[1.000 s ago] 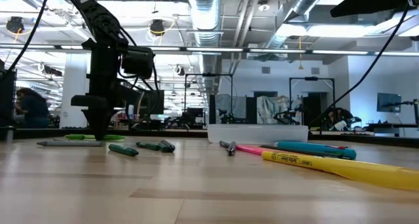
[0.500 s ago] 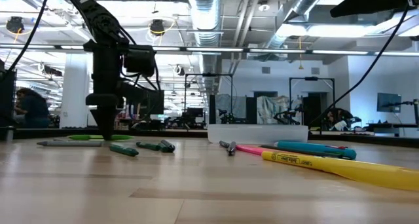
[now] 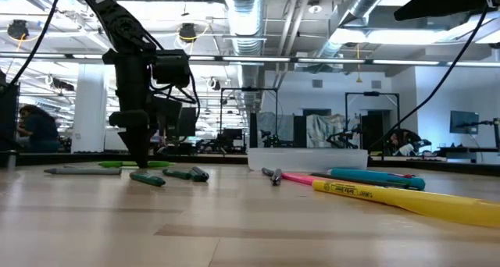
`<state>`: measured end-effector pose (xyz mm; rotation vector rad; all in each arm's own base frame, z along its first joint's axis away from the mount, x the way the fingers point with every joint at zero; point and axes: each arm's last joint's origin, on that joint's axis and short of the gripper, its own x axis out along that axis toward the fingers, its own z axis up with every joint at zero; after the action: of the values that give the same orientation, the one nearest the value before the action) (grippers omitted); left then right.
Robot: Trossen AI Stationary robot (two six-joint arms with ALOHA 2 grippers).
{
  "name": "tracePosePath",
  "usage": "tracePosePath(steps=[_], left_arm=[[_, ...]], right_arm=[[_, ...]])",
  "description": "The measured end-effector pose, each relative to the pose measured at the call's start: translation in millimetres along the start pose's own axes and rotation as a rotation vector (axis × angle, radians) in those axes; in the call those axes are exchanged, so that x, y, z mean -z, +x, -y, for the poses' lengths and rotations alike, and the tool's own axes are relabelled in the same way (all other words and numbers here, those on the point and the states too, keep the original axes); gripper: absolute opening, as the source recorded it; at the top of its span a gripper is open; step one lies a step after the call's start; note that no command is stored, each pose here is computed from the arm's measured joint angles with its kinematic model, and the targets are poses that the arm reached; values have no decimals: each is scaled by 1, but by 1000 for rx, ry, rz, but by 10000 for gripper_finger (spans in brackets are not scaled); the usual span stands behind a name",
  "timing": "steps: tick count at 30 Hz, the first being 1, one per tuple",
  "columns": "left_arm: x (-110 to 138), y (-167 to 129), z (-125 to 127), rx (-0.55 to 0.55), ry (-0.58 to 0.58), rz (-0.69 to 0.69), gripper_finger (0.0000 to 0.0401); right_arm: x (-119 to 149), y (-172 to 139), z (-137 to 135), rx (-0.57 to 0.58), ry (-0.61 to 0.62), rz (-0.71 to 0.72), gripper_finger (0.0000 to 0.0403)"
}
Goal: Pick & place school supplies into a supply box
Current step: Put the green pen into the black supply box
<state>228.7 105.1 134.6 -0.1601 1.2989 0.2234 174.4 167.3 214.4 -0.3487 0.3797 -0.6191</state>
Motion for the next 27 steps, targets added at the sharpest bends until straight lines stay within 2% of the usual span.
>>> tracePosePath(steps=[3, 9, 11, 17, 27], left_arm=[[-5, 0, 3, 12, 22, 49, 52], [-20, -1, 13, 130, 100, 203, 52], [-24, -2, 15, 115, 123, 247, 52], [-28, -2, 16, 40, 149, 267, 52], [-43, -10, 20, 19, 145, 388, 52]], right_arm=[[0, 0, 0, 0, 0, 0, 127], [0, 0, 0, 0, 0, 0, 127], [0, 0, 0, 0, 0, 0, 127], [0, 0, 0, 0, 0, 0, 127], [0, 0, 0, 0, 0, 0, 127]])
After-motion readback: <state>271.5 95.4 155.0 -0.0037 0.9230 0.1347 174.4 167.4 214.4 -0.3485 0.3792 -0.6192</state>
